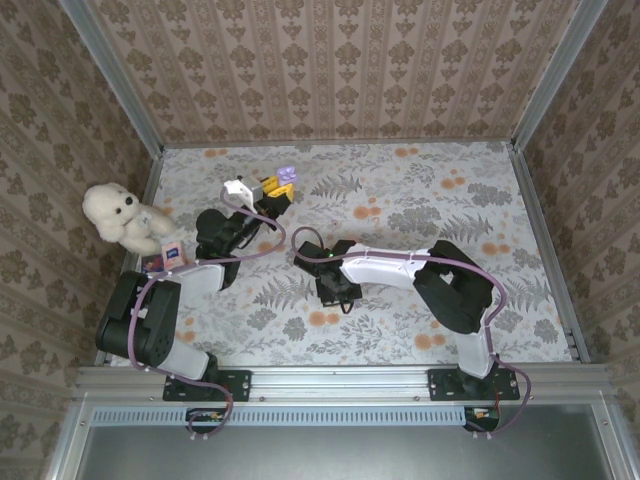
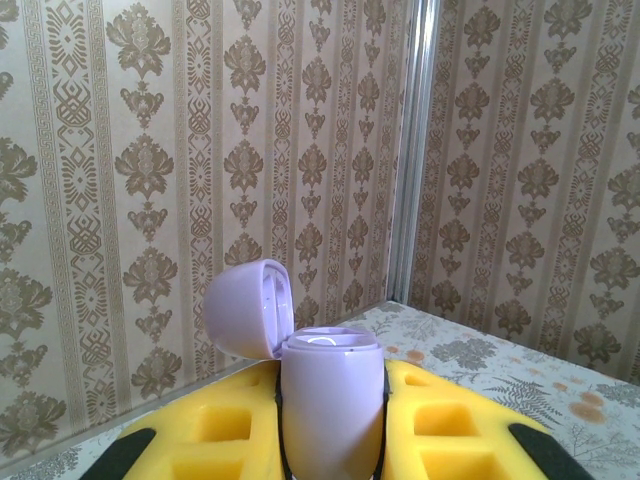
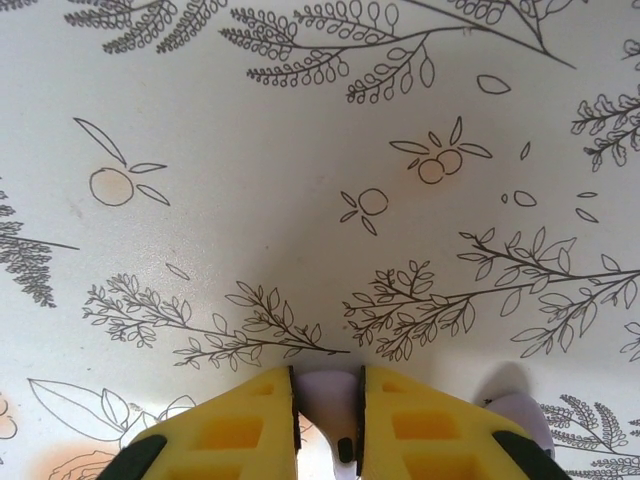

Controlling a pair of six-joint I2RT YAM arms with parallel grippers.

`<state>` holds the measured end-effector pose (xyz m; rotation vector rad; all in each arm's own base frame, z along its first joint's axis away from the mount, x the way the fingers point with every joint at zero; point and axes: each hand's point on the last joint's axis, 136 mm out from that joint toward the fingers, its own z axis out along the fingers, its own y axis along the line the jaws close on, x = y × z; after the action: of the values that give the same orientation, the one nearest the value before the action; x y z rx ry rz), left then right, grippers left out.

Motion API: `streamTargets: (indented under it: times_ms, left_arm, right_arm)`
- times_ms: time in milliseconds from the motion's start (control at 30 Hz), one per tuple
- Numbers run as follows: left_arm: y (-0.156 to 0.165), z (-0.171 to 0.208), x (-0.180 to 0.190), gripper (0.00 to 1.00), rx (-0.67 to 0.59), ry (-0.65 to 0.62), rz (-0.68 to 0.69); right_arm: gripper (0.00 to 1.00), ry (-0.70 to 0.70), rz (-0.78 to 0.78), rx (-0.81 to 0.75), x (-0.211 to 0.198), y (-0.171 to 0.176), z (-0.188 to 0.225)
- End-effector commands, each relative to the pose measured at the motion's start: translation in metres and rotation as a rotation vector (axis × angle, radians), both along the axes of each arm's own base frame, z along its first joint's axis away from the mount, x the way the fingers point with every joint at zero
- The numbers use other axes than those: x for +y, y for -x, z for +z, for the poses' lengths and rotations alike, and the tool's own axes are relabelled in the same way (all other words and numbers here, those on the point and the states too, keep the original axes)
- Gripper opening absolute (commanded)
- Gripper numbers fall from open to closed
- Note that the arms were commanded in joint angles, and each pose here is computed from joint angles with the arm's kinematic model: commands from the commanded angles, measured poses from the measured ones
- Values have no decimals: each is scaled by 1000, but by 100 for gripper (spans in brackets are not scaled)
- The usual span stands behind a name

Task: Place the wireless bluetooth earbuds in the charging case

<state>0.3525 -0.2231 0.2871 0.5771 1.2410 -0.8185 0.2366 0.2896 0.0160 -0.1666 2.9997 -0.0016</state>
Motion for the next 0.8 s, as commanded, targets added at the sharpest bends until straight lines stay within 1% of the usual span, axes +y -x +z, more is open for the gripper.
streamTargets:
  times_ms: [0, 267, 400, 600, 767]
  left_arm:
    - [6, 14, 2, 0, -37, 26, -16]
    - [6, 16, 2, 0, -42, 28, -13]
    - [6, 17, 2, 0, -42, 33, -12]
    - [7, 21, 2, 0, -44, 39, -20]
    - [9, 24, 1, 0, -50, 40, -32]
  right_arm:
    - [19, 36, -10, -18, -11, 3, -2]
    - [17, -2, -15, -82, -14, -1, 16]
    - [16, -30, -22, -139, -17, -5, 33]
    - [16, -82, -29, -246, -21, -15, 73]
    - [16, -132, -31, -364, -28, -30, 123]
